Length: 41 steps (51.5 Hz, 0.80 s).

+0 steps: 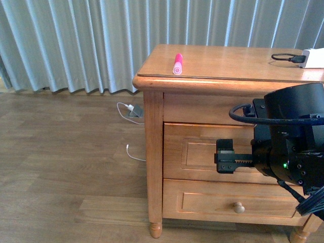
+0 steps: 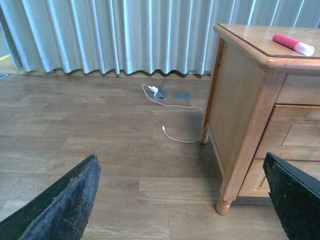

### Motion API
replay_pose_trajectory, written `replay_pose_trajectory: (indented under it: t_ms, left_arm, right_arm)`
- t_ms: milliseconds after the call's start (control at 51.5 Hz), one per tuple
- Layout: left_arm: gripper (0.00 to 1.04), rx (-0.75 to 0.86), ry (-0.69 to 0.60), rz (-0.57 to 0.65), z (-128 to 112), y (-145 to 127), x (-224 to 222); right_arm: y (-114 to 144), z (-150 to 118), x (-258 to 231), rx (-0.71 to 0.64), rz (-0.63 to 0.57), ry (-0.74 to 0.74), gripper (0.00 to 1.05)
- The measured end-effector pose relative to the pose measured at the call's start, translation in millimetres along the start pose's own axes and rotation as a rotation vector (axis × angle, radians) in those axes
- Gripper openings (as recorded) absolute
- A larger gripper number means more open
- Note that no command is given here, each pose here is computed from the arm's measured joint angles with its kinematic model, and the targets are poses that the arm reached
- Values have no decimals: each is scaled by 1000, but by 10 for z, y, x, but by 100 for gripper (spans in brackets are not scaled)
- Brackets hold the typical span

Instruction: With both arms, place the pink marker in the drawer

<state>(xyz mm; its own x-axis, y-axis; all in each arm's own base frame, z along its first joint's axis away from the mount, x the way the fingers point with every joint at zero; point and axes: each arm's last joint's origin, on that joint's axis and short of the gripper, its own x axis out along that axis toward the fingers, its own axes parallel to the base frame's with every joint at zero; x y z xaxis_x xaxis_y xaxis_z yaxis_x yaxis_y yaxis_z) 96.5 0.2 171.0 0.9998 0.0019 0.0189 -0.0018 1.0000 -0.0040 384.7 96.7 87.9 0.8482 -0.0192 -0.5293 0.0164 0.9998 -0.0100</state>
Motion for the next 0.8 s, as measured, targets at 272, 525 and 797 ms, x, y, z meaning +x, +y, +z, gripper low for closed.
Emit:
replay_pose_trajectory:
  t_ms: [272,525,797]
  left_arm:
    - [99,0,0,0,0,0,0]
    - [99,0,0,0,0,0,0]
    - [99,0,0,0,0,0,0]
  right_arm:
    - [-69,-53,76,2,-9,5,96]
    - [-70,-62,81,2,-9,2,50]
    - [-74,-89,78,-19,-11,19,23]
